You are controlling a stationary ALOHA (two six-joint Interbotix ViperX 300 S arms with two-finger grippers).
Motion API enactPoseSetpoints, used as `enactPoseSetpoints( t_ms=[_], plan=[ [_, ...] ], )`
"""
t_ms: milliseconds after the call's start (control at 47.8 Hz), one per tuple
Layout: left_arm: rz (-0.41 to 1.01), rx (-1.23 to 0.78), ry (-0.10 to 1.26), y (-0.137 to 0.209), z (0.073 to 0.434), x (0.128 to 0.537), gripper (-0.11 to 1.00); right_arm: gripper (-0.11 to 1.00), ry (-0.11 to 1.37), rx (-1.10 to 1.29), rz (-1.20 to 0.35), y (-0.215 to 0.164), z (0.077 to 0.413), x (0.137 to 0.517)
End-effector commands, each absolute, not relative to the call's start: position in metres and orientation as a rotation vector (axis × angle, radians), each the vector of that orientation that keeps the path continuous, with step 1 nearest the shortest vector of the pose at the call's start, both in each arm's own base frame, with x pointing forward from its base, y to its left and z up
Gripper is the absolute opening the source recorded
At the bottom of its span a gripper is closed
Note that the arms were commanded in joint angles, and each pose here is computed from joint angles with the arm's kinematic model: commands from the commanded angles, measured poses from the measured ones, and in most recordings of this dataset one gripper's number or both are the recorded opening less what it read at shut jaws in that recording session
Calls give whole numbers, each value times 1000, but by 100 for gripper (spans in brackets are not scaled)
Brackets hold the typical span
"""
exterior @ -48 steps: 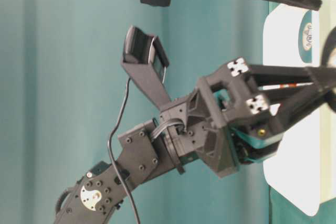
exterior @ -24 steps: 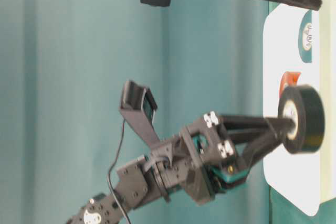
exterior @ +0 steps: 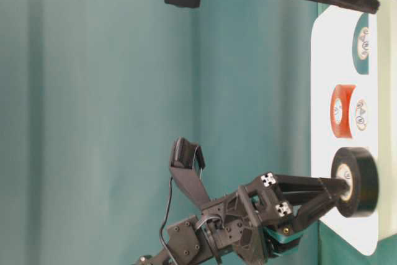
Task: Put the tape alternately from left to right into the white case.
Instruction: 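Carry the black roll into the case's left slot and release it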
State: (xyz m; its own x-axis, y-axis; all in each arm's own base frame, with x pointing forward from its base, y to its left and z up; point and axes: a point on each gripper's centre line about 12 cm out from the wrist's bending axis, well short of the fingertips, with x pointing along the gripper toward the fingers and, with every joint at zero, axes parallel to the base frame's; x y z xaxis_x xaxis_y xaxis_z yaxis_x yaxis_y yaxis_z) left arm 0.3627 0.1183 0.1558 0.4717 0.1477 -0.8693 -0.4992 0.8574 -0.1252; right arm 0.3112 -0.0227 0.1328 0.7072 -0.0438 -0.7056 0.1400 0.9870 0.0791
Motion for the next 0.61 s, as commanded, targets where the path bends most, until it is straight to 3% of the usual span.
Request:
enactPoseSetpoints(
  t_ms=[0, 293, 586],
  plan=[
    [425, -378, 931, 132, 175, 361, -4, 71, 740, 133, -97, -22, 143, 315],
    [481, -380, 942, 162, 165, 350, -4, 71, 740, 134, -97, -22, 143, 315],
    [464, -337, 968, 168, 158, 348, -4, 71, 743, 135, -96, -21, 142, 314]
  ],
)
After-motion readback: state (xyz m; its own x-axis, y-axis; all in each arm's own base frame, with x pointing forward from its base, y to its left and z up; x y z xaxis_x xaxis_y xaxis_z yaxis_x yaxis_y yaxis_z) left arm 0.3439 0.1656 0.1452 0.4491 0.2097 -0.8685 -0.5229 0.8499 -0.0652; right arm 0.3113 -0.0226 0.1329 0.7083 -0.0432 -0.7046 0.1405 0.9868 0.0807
